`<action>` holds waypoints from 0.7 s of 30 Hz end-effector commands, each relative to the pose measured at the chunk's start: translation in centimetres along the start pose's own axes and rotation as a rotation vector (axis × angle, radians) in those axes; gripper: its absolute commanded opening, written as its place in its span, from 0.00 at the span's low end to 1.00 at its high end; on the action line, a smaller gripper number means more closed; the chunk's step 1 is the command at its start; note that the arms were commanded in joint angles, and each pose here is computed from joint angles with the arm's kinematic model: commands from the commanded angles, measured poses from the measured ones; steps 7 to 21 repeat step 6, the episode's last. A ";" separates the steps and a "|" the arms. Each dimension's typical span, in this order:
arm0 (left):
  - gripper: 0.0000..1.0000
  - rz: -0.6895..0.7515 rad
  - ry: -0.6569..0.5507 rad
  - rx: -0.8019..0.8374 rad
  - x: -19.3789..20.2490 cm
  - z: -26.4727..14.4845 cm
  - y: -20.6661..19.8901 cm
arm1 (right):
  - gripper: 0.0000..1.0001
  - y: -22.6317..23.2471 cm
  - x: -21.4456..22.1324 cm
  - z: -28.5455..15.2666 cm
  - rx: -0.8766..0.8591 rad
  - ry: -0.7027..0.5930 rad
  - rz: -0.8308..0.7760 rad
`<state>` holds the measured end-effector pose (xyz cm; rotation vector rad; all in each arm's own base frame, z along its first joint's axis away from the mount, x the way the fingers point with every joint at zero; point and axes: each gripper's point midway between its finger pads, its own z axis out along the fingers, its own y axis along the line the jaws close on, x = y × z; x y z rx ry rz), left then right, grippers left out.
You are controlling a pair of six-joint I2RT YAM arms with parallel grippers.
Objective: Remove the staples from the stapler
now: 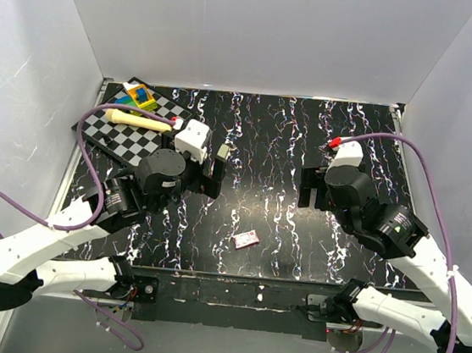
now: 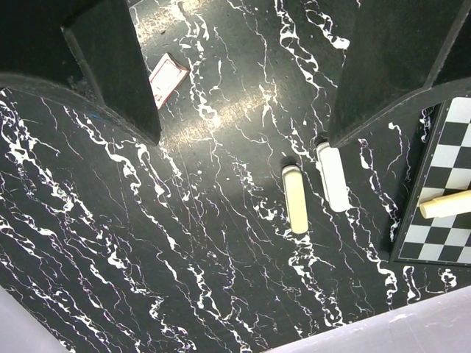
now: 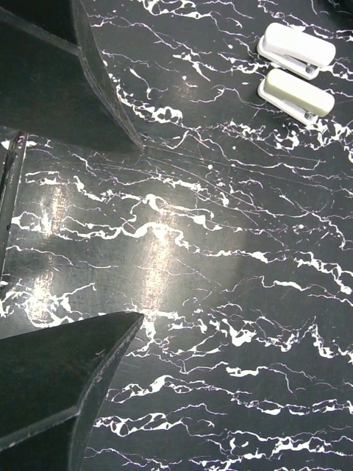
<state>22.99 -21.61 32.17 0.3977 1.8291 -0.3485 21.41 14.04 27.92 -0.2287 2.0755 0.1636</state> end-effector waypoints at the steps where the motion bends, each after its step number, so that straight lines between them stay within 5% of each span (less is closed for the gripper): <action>1: 0.98 -0.009 -0.058 -0.016 -1.9 -0.8 0.6 | 0.94 -0.2 -1.9 -1.0 -0.011 -0.041 0.005; 21: 0.98 -0.006 -0.058 -0.019 -1.7 -0.8 0.7 | 0.94 -0.9 -2.1 -1.0 0.036 -0.037 0.016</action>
